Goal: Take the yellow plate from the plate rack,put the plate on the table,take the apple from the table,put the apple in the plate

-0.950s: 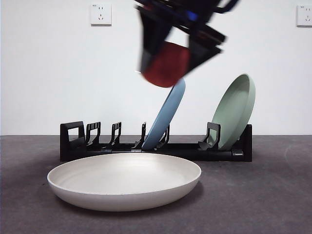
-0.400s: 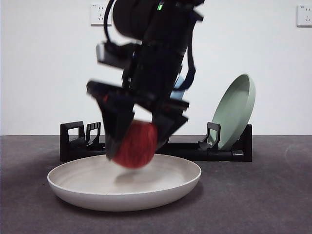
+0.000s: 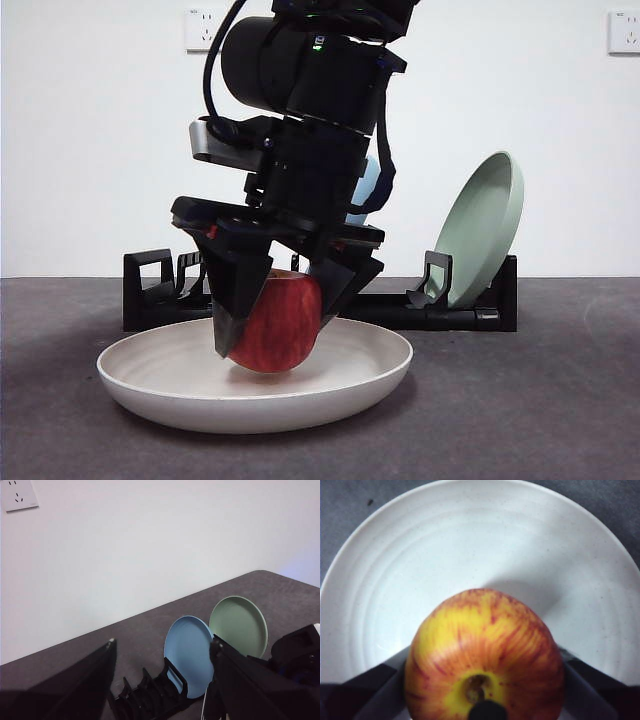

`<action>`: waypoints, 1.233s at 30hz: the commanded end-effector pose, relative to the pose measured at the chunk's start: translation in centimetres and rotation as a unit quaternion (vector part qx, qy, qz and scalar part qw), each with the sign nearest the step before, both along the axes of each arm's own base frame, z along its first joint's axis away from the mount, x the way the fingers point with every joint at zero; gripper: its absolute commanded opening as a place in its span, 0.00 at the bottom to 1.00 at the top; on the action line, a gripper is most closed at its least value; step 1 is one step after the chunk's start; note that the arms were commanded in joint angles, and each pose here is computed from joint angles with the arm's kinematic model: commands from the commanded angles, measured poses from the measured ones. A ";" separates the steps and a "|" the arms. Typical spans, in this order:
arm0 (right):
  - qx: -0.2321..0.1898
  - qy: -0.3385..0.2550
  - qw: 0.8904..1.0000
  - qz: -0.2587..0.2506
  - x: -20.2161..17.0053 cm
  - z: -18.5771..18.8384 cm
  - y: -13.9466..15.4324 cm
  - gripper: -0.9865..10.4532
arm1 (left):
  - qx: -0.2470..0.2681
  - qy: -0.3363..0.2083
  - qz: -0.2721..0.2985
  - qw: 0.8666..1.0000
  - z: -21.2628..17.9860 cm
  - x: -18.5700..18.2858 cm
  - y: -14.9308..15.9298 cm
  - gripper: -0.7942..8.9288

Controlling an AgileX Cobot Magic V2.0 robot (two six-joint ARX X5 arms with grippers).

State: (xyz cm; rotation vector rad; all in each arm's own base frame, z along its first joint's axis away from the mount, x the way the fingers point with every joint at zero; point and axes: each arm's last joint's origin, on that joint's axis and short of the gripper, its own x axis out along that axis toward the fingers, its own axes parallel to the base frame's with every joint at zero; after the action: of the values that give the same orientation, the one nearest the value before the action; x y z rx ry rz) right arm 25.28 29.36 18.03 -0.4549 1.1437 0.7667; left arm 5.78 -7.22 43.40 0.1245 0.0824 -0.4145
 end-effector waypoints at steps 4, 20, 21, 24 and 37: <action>-0.004 0.006 1.000 0.000 0.0 -0.7 0.3 0.10 | 0.002 0.000 0.001 1.000 0.0 0.0 0.1 0.40; -0.019 0.019 1.000 0.002 -0.2 -1.6 0.4 0.45 | 0.017 0.009 0.001 1.000 -0.4 0.0 0.1 0.40; -0.019 0.019 1.000 0.002 -0.2 -1.6 0.4 0.45 | 0.018 0.009 0.001 1.000 -0.4 0.0 0.1 0.40; -0.018 0.018 1.000 0.001 -0.2 -1.5 0.4 0.45 | 0.023 0.012 0.001 1.000 -0.5 0.0 0.1 0.40; 0.031 -0.024 0.999 0.000 -1.4 4.6 -1.2 0.45 | 0.069 0.036 0.000 0.997 -1.4 1.3 -2.5 0.40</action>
State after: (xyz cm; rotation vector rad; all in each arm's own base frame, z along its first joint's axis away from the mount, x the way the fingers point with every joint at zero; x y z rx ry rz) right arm 24.05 28.35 22.17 -0.4291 1.0754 0.7876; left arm 6.96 -9.52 42.11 0.2406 0.1779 -0.4152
